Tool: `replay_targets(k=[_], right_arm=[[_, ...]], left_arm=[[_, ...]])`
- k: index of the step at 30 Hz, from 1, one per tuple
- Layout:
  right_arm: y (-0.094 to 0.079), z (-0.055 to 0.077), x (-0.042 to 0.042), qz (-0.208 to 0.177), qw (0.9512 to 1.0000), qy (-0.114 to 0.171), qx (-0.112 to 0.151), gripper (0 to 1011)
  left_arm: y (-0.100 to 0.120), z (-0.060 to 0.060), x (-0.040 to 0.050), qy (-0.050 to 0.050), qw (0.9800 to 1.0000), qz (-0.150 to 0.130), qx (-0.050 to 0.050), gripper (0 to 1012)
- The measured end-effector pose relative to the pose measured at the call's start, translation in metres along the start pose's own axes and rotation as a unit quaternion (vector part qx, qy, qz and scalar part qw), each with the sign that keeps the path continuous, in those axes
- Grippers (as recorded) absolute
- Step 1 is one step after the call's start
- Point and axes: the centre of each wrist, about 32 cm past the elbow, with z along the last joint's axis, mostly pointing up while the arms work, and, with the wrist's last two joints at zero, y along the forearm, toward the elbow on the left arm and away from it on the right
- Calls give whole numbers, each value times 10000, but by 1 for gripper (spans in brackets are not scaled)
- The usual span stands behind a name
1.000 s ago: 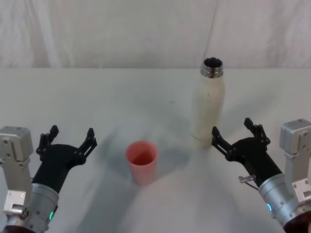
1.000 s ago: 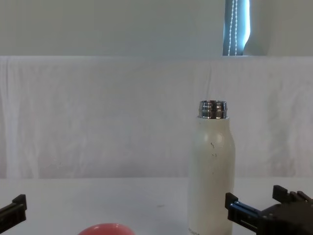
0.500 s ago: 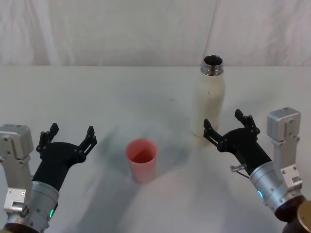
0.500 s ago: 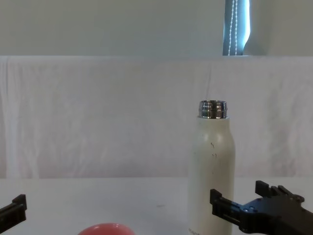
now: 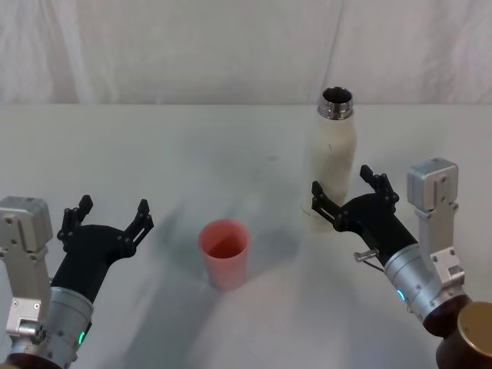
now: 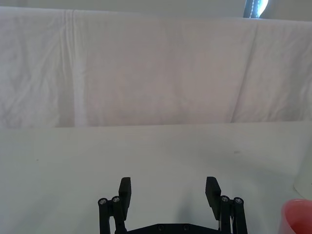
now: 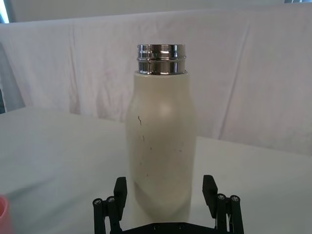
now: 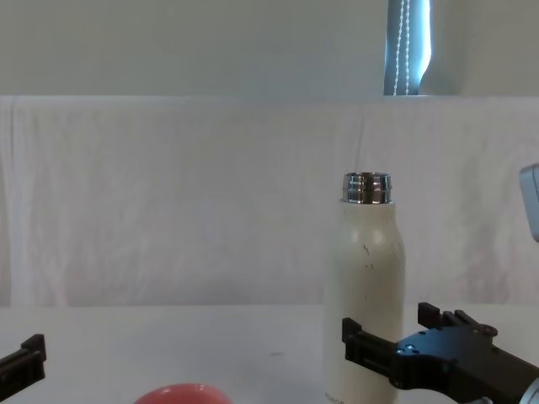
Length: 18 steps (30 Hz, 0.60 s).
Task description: Grasp the thermos with one hand and pour water into the cup lid.
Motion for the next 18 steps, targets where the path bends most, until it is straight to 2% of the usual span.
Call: replay_targets(k=[18], right_arm=[[71,45,-24,83,9999,-27,50,1001]], left_arm=[[0,0,0,0,10000,0,0,1001]])
